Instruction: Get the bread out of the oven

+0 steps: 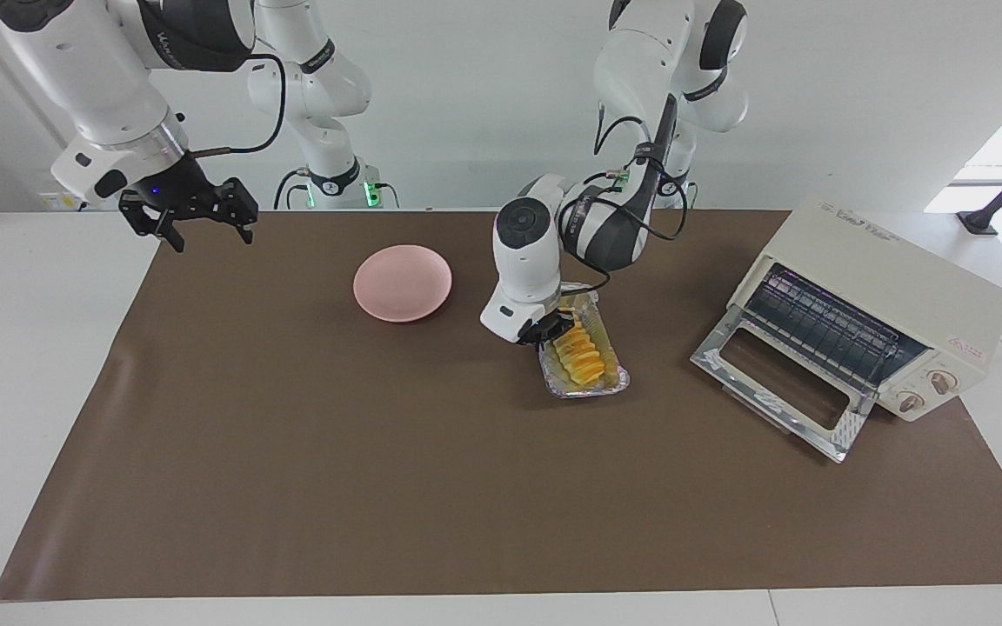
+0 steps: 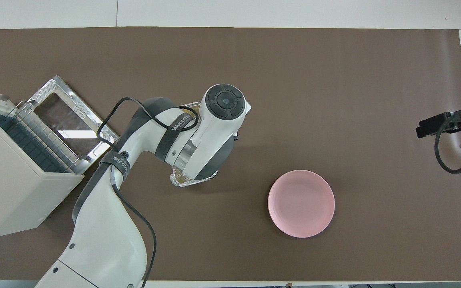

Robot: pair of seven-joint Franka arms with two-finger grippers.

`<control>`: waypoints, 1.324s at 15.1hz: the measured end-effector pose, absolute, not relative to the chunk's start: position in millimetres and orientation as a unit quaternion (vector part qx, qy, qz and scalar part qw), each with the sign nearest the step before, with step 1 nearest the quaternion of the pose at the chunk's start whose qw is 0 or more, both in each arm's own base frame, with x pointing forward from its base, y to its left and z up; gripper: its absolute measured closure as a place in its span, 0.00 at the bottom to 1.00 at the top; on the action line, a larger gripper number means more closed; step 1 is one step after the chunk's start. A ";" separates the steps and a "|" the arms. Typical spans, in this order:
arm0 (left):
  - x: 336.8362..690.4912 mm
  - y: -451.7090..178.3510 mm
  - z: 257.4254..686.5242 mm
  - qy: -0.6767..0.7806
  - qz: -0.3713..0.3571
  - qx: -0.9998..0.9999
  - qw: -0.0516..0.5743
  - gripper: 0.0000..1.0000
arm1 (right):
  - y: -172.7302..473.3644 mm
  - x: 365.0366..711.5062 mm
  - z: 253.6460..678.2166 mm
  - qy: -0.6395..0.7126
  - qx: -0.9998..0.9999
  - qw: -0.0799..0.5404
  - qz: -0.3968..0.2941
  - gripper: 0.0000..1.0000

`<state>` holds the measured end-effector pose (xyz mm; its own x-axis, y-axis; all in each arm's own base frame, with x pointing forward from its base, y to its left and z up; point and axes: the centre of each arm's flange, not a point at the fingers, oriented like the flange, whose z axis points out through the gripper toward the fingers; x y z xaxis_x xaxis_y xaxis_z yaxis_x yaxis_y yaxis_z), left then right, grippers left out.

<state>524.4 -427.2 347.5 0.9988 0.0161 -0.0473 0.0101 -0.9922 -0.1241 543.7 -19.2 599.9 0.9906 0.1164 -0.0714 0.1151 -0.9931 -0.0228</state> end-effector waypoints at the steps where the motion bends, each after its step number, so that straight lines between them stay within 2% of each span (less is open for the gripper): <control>1: 525.1 -427.8 346.5 -0.011 0.022 -0.998 0.060 0.98 | -19.2 543.7 599.9 -0.058 -0.998 0.009 0.036 0.00; 3: 524.9 -428.8 346.4 -0.016 0.020 -0.998 0.059 0.83 | -19.2 543.6 599.8 -0.058 -0.998 0.009 0.036 0.00; 8: 523.4 -428.4 349.8 -0.020 0.028 -0.997 0.066 0.31 | -14.9 542.7 600.6 -0.062 -0.997 0.009 0.036 0.00; 10: 535.5 -417.3 375.6 -0.034 0.015 -0.997 0.060 0.07 | -10.4 541.2 597.6 -0.066 -0.997 0.009 0.039 0.00; 11: 546.0 -399.3 397.9 -0.049 0.010 -0.997 0.057 0.00 | -6.6 540.6 595.1 -0.069 -0.997 0.009 0.041 0.00; 15: 582.0 -264.1 484.8 -0.068 0.039 -0.995 0.055 0.00 | 45.9 543.5 581.2 -0.088 -0.996 0.006 0.027 0.00; 20: 592.1 -102.1 543.2 -0.062 0.072 -0.995 0.039 0.00 | 166.9 550.2 537.8 -0.096 -0.995 0.006 0.009 0.00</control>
